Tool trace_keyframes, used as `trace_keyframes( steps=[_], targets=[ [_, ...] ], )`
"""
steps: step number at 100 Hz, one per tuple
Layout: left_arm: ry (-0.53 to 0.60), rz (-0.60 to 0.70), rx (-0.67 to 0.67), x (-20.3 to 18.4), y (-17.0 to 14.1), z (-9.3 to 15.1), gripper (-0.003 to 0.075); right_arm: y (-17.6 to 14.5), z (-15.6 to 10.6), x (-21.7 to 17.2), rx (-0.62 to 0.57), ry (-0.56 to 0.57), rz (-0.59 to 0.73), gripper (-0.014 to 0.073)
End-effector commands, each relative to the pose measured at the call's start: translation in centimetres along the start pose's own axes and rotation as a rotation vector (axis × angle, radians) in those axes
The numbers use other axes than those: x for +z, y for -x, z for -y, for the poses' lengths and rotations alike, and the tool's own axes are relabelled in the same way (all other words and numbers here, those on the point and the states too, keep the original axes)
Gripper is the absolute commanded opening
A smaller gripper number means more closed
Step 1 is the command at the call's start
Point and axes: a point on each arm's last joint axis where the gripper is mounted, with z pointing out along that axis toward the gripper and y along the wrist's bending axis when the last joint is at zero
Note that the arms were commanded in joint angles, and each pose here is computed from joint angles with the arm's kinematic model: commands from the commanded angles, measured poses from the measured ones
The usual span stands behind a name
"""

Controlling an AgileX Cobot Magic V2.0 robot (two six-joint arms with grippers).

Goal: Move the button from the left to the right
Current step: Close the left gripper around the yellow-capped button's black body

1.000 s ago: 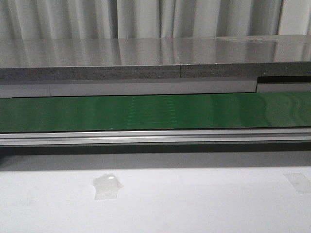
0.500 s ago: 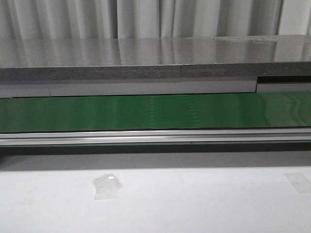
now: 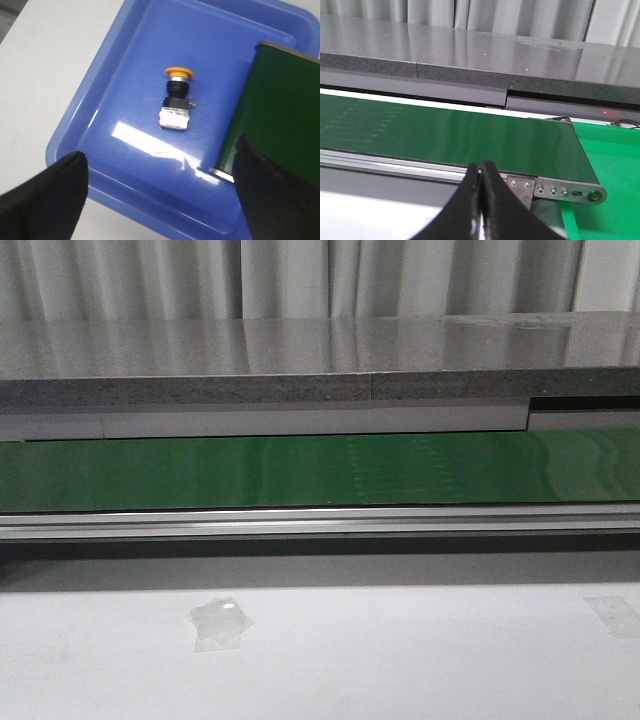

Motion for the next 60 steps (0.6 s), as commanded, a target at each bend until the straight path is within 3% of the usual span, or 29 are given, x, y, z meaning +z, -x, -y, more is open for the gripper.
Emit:
trace_keyframes(
  steps=[1,33,60],
  targets=[
    [-0.019,0.084,-0.026,0.9,1.6,0.1,0.0565,1.3,0.1,-0.2,-0.014,-0.008,0.104,-0.0065],
    [-0.019,-0.005,-0.013,8.2,2.1,0.8,0.0565,1.3,0.1,-0.2,-0.014,-0.008,0.104,-0.0065],
    [-0.020,-0.009,-0.017,10.7,5.0,1.3,0.0565,1.3,0.1,-0.2,-0.014,-0.008,0.104,-0.0065]
  ],
)
